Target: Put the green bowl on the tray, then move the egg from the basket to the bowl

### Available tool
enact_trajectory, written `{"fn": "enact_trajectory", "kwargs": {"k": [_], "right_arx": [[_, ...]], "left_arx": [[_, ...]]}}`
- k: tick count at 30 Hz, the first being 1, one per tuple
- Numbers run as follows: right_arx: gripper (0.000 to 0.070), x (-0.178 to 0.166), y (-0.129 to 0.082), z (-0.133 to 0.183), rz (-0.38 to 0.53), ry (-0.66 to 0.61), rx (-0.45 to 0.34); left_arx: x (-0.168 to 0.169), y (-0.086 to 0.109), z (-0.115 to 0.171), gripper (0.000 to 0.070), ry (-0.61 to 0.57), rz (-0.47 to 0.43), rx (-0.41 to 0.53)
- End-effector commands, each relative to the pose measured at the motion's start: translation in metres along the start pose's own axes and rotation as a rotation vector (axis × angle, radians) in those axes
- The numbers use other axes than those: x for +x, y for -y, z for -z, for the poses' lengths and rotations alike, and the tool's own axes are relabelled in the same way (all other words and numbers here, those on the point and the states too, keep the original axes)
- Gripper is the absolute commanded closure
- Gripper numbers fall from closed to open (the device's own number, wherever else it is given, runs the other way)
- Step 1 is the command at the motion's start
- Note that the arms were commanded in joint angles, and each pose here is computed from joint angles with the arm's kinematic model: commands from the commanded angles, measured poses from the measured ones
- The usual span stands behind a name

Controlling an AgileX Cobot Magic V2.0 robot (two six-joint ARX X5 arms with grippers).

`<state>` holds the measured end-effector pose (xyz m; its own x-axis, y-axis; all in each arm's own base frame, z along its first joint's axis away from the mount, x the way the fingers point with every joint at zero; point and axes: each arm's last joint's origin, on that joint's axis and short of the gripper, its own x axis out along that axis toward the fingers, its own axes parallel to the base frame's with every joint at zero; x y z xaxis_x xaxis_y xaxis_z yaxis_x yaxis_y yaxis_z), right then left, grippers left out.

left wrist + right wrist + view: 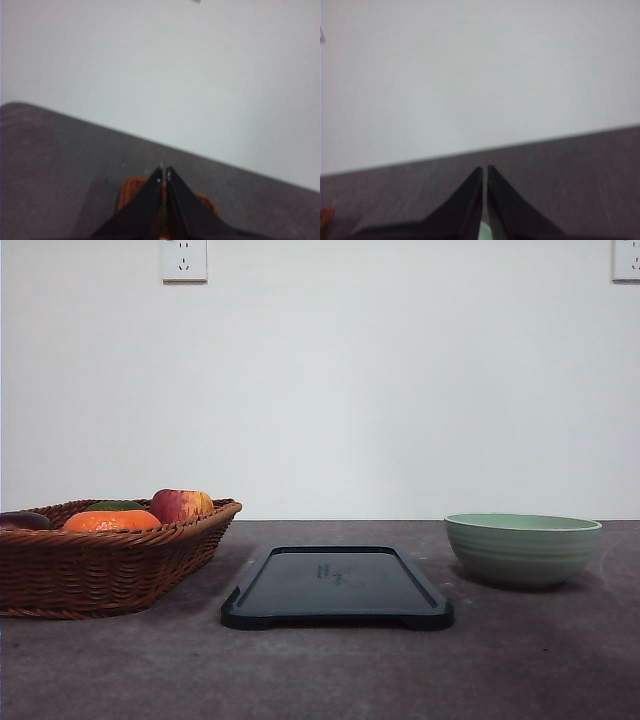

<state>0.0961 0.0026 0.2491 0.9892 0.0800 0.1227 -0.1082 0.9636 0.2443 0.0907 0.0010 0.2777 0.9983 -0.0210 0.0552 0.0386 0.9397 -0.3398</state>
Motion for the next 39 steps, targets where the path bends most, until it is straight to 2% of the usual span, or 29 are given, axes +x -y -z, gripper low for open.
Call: {"fn": "enact_trajectory", "kwargs": {"k": [1, 5, 11, 23, 27, 32, 33, 35, 36, 37, 38, 39], "right_arx": [[0.0692, 0.003, -0.002, -0.008, 0.006, -0.032, -0.01], [0.0691, 0.015, -0.004, -0.017, 0.03, -0.144, -0.006], [0.0692, 0.039, -0.006, -0.026, -0.008, -0.312, -0.052], [0.0691, 0.096, -0.003, -0.021, -0.041, -0.672, -0.037], [0.0691, 0.109, -0.002, -0.019, -0.036, -0.745, -0.043], [0.069, 0.113, -0.001, -0.02, -0.037, -0.738, -0.045], [0.0689, 0.114, -0.002, -0.02, -0.038, -0.733, -0.046], [0.0638, 0.114, -0.002, -0.021, -0.039, -0.727, -0.047], [0.0574, 0.114, -0.002, -0.021, -0.039, -0.727, -0.047], [0.0494, 0.114, -0.002, -0.021, -0.039, -0.728, -0.046], [0.0421, 0.114, -0.002, -0.021, -0.039, -0.729, -0.045], [0.0359, 0.114, -0.002, -0.021, -0.038, -0.731, -0.044]], "left_arx": [[0.002, 0.004, -0.013, 0.07, -0.002, -0.003, 0.026], [0.017, 0.01, -0.026, 0.07, -0.109, -0.006, 0.027], [0.044, 0.015, -0.034, 0.07, -0.282, 0.056, 0.055], [0.098, 0.012, -0.025, 0.07, -0.67, 0.07, 0.052], [0.106, 0.011, -0.021, 0.07, -0.723, 0.064, 0.058], [0.108, 0.01, -0.021, 0.0695, -0.719, 0.066, 0.062], [0.108, 0.01, -0.021, 0.068, -0.715, 0.069, 0.068], [0.108, 0.01, -0.021, 0.0523, -0.715, 0.072, 0.075], [0.108, 0.01, -0.021, 0.0413, -0.716, 0.072, 0.076], [0.108, 0.01, -0.021, 0.0338, -0.717, 0.072, 0.076], [0.108, 0.01, -0.021, 0.03, -0.717, 0.072, 0.076], [0.108, 0.01, -0.021, 0.0298, -0.717, 0.072, 0.076]]}}
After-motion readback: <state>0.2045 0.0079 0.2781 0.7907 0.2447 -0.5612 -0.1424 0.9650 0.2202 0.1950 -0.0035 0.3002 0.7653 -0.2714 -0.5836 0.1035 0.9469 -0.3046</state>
